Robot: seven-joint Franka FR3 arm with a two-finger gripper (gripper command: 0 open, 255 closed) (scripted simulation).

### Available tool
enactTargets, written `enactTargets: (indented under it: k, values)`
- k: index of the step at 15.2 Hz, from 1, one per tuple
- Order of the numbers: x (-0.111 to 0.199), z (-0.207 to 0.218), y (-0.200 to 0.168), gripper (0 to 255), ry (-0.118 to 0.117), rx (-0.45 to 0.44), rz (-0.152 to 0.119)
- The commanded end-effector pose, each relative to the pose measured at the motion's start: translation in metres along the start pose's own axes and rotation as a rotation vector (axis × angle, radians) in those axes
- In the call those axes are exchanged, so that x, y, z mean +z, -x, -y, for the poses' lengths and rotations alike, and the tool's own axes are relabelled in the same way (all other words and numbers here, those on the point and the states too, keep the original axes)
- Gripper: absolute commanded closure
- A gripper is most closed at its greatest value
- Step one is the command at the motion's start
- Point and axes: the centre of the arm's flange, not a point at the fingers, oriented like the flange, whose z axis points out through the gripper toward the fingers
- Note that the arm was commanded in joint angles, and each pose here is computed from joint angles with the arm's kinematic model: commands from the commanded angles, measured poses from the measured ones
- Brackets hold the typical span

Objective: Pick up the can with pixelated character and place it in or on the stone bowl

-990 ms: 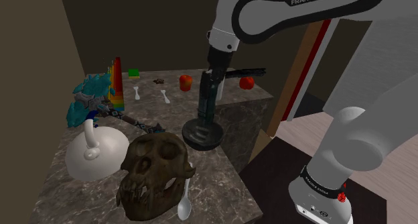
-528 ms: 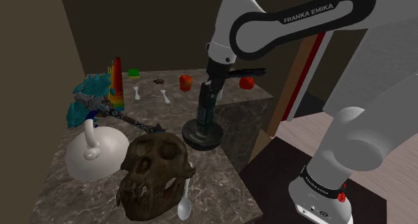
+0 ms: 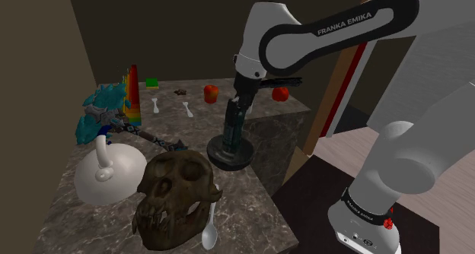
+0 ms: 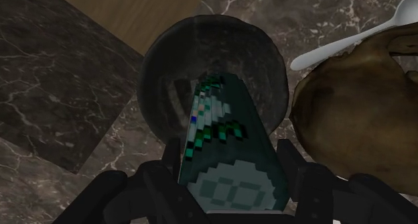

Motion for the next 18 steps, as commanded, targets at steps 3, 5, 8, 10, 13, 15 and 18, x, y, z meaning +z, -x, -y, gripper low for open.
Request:
enactTargets:
  k: [3, 5, 8, 10, 13, 15, 18]
  values:
    - [0.0, 0.0, 0.0, 0, 0.0, 0.0, -0.001]
    - [0.0, 0.0, 0.0, 0, 0.0, 0.0, -0.001]
    - [0.0, 0.0, 0.0, 0, 0.0, 0.0, -0.001]
    - [-0.027, 0.0, 0.0, 0, 0.0, 0.0, -0.001]
    - [-0.05, 0.0, 0.0, 0, 0.0, 0.0, -0.001]
    - [-0.05, 0.0, 0.0, 0, 0.0, 0.0, -0.001]
    - [-0.05, 0.0, 0.0, 0, 0.0, 0.0, -0.001]
